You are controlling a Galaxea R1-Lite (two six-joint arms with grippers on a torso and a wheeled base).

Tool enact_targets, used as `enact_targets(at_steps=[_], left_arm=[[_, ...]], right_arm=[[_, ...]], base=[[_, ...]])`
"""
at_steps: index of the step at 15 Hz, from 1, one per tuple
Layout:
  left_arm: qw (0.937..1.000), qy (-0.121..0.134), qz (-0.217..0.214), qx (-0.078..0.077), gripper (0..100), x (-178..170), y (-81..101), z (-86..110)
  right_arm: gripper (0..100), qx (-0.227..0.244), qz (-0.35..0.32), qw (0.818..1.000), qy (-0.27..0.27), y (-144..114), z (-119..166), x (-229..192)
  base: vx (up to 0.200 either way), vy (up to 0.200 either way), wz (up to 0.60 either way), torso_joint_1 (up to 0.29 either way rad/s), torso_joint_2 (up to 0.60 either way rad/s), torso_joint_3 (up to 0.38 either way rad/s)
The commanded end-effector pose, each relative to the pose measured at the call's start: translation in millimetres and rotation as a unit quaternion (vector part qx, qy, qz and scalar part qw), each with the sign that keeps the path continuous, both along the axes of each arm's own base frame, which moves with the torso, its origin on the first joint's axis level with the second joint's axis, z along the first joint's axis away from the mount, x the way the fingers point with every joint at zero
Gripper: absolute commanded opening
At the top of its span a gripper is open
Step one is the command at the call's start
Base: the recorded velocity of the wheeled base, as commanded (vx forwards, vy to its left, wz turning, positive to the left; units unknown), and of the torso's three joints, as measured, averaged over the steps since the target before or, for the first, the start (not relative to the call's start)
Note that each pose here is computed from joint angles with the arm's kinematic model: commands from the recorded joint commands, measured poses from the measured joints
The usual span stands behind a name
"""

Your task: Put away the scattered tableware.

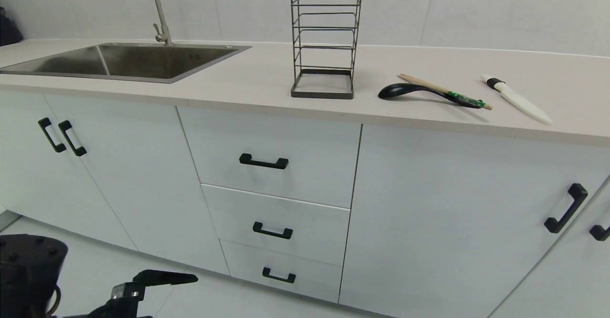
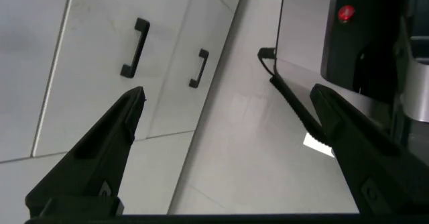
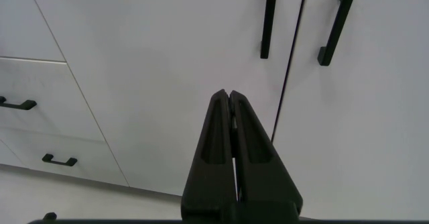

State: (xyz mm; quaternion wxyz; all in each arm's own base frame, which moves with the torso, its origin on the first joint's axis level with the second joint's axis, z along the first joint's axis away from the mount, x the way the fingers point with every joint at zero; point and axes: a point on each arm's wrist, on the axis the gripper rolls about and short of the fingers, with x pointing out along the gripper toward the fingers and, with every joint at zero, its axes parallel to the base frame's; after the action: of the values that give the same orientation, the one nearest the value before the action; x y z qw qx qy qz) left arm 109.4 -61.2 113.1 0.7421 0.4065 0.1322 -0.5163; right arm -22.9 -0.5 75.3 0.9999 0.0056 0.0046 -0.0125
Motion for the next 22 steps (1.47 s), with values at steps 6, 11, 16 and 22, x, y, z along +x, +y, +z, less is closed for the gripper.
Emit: enact_targets(at_steps=[6, 11, 16, 22], left_arm=[[0.9973, 0.043, 0.012, 0.058, 100, 23, -10.5, -17.0], [0.9957, 0.056, 0.010, 0.074, 100, 61, -41.6, -28.1], [0.9912, 0.084, 0.009, 0.103, 100, 72, -60.6, -51.8], [0.9912, 0.080, 0.008, 0.106, 100, 114, -90.4, -73.4]], right_arm=[[0, 0.000, 0.000, 1.000, 0.001, 0, 0, 0], [0, 0.000, 0.000, 1.000, 0.001, 0, 0, 0], [0, 0.000, -0.001, 1.000, 0.001, 0, 0, 0], [0, 0.000, 0.000, 1.000, 0.001, 0, 0, 0]], base=[[0.000, 0.000, 0.00, 0.000, 0.00, 0.000], [0.000, 0.000, 0.00, 0.000, 0.00, 0.000], [0.000, 0.000, 0.00, 0.000, 0.00, 0.000], [0.000, 0.000, 0.00, 0.000, 0.00, 0.000]])
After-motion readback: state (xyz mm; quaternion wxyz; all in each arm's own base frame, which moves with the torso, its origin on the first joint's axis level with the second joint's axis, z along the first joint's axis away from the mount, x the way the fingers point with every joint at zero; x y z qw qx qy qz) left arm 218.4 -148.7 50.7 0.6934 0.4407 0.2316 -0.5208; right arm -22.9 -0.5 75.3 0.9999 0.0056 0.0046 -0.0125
